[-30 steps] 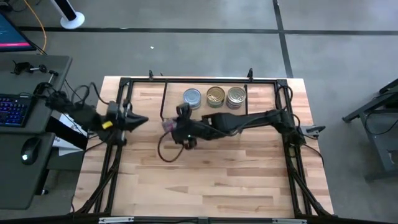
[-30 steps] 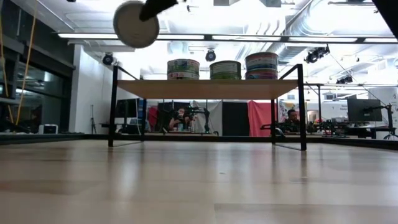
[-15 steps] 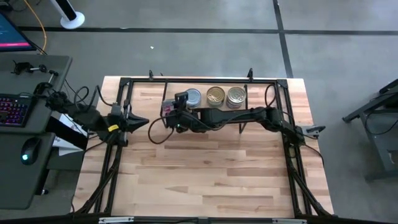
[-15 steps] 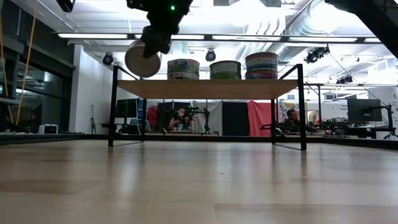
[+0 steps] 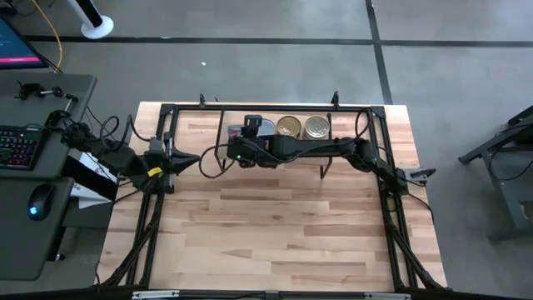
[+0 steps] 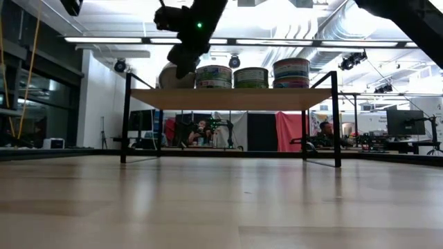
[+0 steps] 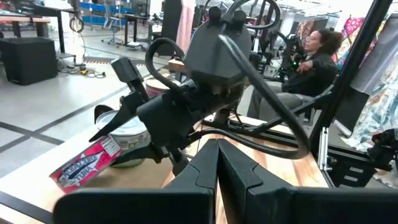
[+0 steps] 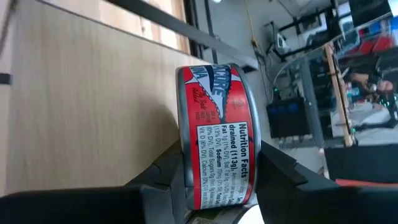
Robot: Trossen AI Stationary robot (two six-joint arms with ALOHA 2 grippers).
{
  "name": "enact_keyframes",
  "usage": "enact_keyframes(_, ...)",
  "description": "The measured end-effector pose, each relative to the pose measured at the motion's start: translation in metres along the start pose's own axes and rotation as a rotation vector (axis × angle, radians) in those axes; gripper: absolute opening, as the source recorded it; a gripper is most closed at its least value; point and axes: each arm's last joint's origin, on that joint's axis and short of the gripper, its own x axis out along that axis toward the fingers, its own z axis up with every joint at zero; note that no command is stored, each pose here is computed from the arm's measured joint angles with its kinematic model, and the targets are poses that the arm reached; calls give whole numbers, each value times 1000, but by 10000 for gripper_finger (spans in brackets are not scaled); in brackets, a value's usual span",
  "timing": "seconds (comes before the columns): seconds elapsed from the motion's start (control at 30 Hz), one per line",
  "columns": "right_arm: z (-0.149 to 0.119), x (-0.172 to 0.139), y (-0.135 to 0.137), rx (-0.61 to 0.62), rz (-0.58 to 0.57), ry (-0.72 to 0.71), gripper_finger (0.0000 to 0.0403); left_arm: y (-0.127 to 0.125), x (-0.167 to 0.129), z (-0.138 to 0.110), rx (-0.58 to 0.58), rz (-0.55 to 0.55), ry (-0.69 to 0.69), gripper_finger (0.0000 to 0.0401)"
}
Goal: Stack canned seafood by type on shelf
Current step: Put the red tuna can on the shelf
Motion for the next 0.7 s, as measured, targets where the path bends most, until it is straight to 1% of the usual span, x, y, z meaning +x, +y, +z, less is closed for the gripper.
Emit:
enact_keyframes(0.13,-3,1,0,17,-8,31,119,0,0,0,0,4,-1,0)
enact_keyframes(0.27,2,-1,0,44,2,-16,122,1,0,0,1,34,-8,0)
enact_keyframes(0.43,6,-6,7,63,103,-69,150,1,0,0,-5,40,-9,0)
enact_keyframes(0.5,4,-6,8,60,133,-59,159,1,0,0,-7,40,-9,0)
enact_keyframes(0.7,-4,1,5,56,135,-4,170,1,0,0,-9,40,-10,0)
